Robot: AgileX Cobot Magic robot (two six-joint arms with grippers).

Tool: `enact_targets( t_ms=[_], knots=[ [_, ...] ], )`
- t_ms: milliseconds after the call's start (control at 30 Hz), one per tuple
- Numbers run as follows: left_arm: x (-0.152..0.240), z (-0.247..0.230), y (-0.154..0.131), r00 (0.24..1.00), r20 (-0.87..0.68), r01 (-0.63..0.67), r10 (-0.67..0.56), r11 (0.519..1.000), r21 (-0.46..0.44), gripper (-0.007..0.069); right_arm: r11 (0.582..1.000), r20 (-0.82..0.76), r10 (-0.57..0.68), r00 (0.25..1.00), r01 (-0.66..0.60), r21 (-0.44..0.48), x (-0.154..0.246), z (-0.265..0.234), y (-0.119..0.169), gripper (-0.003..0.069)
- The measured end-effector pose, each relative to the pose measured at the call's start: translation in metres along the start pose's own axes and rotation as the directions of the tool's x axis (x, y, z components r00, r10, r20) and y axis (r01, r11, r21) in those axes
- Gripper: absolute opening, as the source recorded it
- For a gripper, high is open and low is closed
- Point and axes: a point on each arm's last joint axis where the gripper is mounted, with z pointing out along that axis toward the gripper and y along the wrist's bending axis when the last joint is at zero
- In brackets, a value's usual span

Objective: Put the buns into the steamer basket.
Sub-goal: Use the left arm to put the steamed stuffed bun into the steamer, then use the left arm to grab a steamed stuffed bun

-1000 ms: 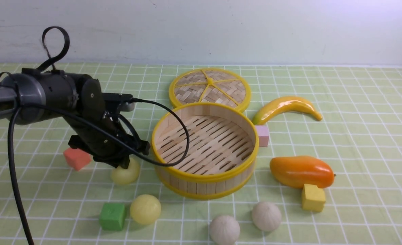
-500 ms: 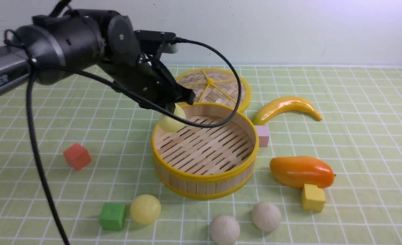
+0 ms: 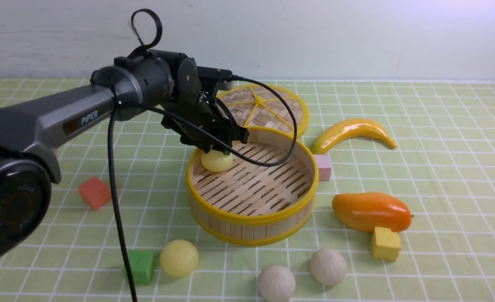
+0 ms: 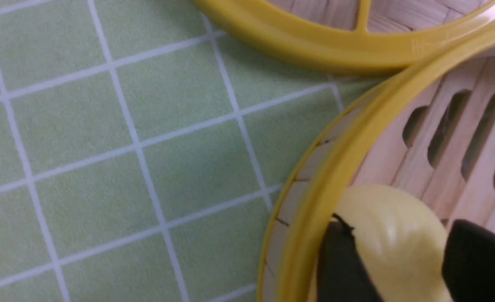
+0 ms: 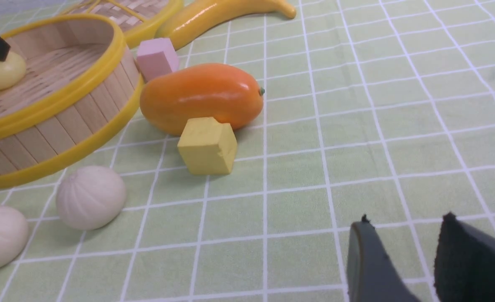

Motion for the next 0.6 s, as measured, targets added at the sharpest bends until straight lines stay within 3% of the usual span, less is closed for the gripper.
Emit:
enact_targets(
  t_ms=[67, 167, 300, 500, 600],
  knots=[
    [-0.004, -0.02, -0.002, 1.0, -0.004, 0.007, -0.007, 1.0, 0.004, 0.0475, 1.0, 0.0, 0.0, 1.0, 0.0, 0.0, 0.0, 0.0, 0.0, 0.0241],
    [-0.007, -0.05, -0.004, 1.0, -0.014, 0.016, -0.016, 1.0, 0.004, 0.0484, 1.0, 0.0, 0.0, 1.0, 0.0, 0.0, 0.0, 0.0, 0.0, 0.0241],
    [0.002, -0.127, -0.009, 0.995, -0.081, 0.06, -0.059, 0.998, 0.007, 0.0317, 1.0, 0.0, 0.0, 1.0, 0.0, 0.0, 0.0, 0.0, 0.0, 0.0241],
    [0.074, -0.136, -0.01, 0.957, -0.273, 0.115, -0.103, 0.993, 0.029, -0.0001, 1.0, -0.001, 0.0, 1.0, 0.0, 0.0, 0.0, 0.0, 0.0, 0.0241],
    [0.112, -0.122, -0.017, 0.946, -0.319, 0.076, -0.053, 0.995, 0.06, -0.0013, 1.0, -0.001, 0.0, 1.0, 0.0, 0.0, 0.0, 0.0, 0.0, 0.0241]
  ],
)
